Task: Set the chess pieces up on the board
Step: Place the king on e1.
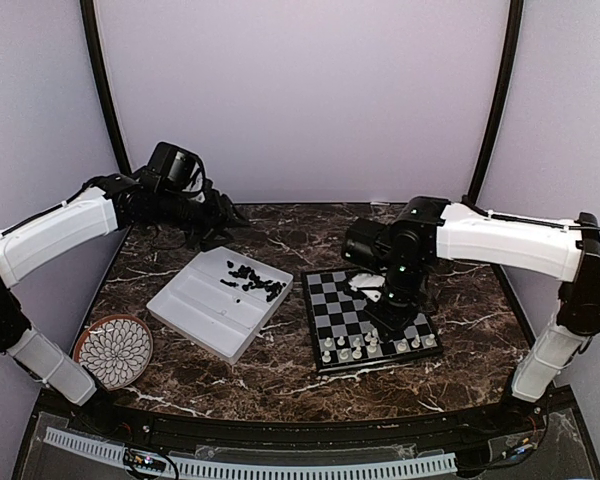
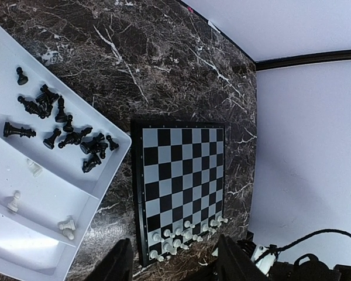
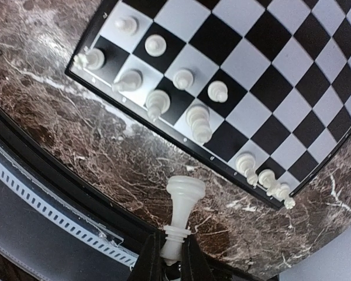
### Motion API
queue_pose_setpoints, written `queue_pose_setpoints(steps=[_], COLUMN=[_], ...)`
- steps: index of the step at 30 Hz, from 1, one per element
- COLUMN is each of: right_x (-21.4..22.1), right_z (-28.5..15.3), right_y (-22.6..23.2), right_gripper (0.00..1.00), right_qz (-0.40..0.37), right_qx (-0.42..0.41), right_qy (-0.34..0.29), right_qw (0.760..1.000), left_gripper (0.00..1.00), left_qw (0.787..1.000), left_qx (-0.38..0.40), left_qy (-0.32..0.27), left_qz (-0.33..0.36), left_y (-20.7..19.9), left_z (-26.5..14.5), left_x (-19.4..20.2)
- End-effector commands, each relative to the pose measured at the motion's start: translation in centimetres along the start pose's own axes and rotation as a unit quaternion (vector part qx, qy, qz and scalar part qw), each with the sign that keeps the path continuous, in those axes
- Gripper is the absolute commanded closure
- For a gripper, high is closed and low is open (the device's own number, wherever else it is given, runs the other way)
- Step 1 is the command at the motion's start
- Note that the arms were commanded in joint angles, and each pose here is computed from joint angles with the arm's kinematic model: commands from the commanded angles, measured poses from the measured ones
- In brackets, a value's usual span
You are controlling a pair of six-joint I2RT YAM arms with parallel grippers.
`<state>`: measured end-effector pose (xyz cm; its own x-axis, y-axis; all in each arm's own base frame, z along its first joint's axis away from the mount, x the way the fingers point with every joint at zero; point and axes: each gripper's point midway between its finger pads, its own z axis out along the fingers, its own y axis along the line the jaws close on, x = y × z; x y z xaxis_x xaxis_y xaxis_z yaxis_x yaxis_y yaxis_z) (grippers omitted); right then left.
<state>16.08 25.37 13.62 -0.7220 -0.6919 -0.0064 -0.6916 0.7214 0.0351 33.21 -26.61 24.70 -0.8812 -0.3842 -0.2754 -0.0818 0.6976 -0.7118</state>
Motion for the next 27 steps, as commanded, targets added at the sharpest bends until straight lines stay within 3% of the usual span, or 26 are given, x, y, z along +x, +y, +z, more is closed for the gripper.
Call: queue_pose_setpoints(steps=[1,27], right_x=[2.3,1.6], right_z=[1.4,6.1], right_y=[-0.9,-3.2], right_gripper=[0.99,0.98], right_qz=[0.040,0.086], right_qx=[-0.003,-0.018], right_qy=[0.055,0.127], right_qw=[0.998,0.988], left_gripper=[0.49,0.49], left_qw=[1.000,1.000], left_qx=[-0.003,-0.009], left_qy=[-0.003,-0.003], left_qz=[0.019,0.020], left_y=[-0.2,1.1], left_z=[-0.8,-1.3], left_x=[-0.3,0.4])
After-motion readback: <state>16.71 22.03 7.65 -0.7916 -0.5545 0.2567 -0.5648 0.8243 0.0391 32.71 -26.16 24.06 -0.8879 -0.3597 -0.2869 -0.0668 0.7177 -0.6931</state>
